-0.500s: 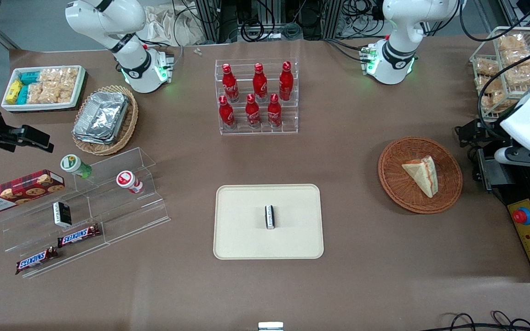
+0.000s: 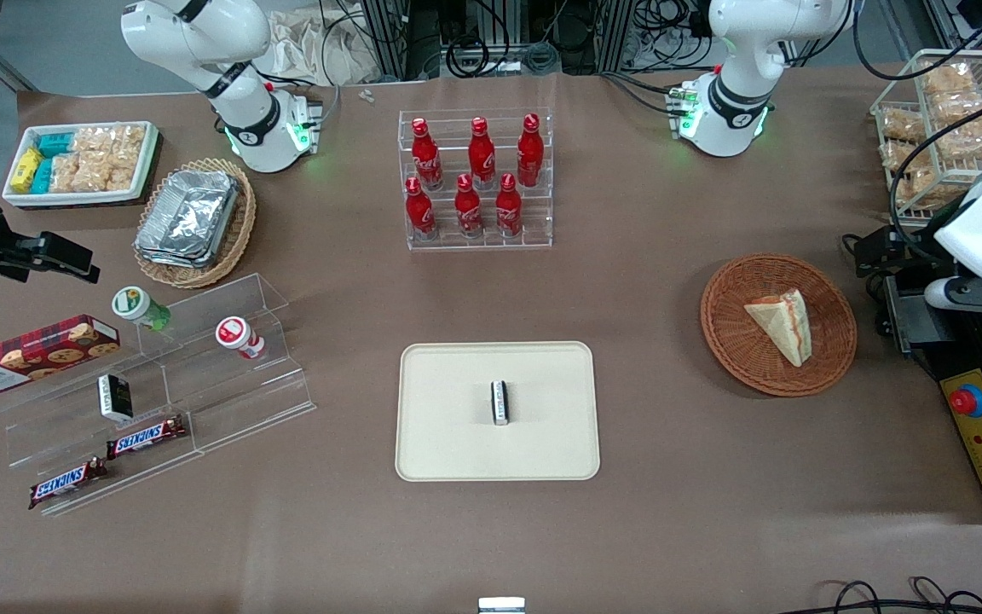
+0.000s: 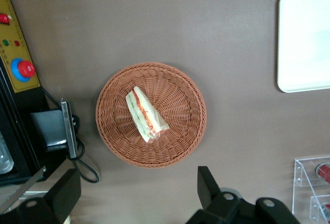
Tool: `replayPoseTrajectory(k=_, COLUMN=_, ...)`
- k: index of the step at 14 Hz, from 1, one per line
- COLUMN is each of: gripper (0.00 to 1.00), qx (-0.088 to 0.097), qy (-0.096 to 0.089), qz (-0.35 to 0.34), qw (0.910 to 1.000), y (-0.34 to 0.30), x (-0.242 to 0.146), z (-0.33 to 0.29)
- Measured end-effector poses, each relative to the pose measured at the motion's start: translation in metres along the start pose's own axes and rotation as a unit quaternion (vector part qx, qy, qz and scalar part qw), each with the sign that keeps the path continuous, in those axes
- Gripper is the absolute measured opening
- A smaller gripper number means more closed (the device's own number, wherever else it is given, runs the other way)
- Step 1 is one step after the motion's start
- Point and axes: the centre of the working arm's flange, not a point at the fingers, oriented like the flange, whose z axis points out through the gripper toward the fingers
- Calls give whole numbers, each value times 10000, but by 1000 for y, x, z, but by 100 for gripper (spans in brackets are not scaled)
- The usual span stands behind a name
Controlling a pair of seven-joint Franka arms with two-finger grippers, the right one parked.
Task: Place sandwich from basket to tray
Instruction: 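Move the left gripper over the wrapped sandwich in the wicker basket, then lower the open left gripper around the sandwich and close it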
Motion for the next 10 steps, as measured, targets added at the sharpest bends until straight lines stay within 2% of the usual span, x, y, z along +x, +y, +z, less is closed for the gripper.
replayPoseTrajectory(k=3, gripper=100, qx=13, qy=-245, qz=-731, qw=9970, y=0, x=1, z=28)
replayPoseTrajectory(k=4, gripper=99, qx=17, qy=-231, qz=-896, qw=9957, y=1, x=2, z=41)
replayPoseTrajectory(k=5, gripper=97, qx=21, qy=-160, qz=-1182, qw=9929, y=1, x=2, z=55)
replayPoseTrajectory(k=8, gripper=97, qx=-1, qy=128, qz=-2151, qw=9765, y=2, x=-15, z=110)
replayPoseTrajectory(k=10, gripper=97, qx=-17, qy=207, qz=-2557, qw=9665, y=4, x=-34, z=155)
